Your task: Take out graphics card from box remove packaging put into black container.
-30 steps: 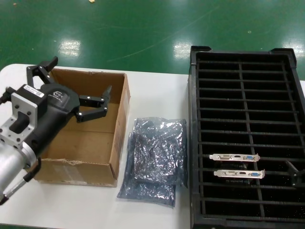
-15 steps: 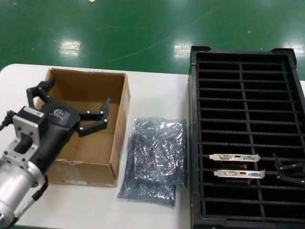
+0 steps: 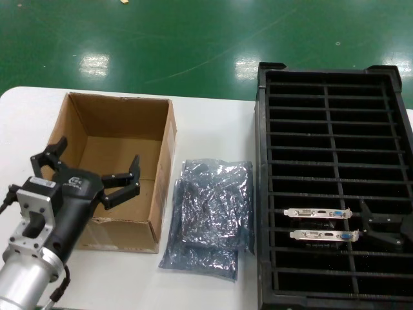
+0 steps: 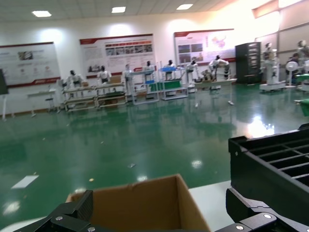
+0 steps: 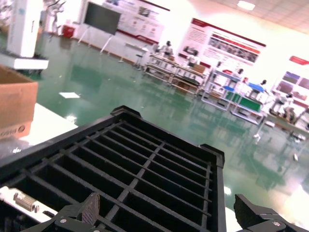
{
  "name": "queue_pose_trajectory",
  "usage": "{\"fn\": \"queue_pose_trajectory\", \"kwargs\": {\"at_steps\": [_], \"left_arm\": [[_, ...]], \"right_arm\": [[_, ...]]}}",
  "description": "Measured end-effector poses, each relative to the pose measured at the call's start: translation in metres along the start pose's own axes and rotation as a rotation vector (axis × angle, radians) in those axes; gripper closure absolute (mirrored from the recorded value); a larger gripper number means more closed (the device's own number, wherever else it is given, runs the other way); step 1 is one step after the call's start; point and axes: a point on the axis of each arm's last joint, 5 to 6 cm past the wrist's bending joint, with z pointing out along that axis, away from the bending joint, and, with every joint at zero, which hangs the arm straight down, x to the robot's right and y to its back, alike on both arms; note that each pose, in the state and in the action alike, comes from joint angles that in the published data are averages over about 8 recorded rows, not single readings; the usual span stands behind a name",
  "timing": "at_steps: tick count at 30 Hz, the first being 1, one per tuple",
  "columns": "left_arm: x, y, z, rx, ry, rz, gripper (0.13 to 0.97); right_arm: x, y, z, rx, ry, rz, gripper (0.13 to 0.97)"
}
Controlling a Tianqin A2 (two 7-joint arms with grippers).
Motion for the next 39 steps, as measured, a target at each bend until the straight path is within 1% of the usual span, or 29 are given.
{"fn": "queue_pose_trajectory", "kwargs": {"at_steps": [7,14,18,22,39], "left_arm": [[0.0081,0.0174,-0.009,-0.038,-0.045,-0.043,0.132],[0.0163,0.0348,-0.019,-0.086,-0.095,-0.083,0.132],[0.0196,0.0415,-0.024,-0.108,-0.114,-0.097,0.132],[0.0207,0.0437,-0.025,-0.115,-0.121,-0.102,0.132],[0.0208,0.0439,-0.025,-0.115,-0.121,-0.102,0.132]], "right_arm": [[-0.013,0.004,0.000,-0.003,0.035,0.120,0.130],[-0.027,0.009,-0.001,-0.014,0.072,0.240,0.130],[-0.033,0.010,-0.001,-0.020,0.087,0.287,0.130],[-0.034,0.011,-0.001,-0.022,0.091,0.302,0.130],[-0.034,0.011,-0.001,-0.022,0.092,0.303,0.130]]}}
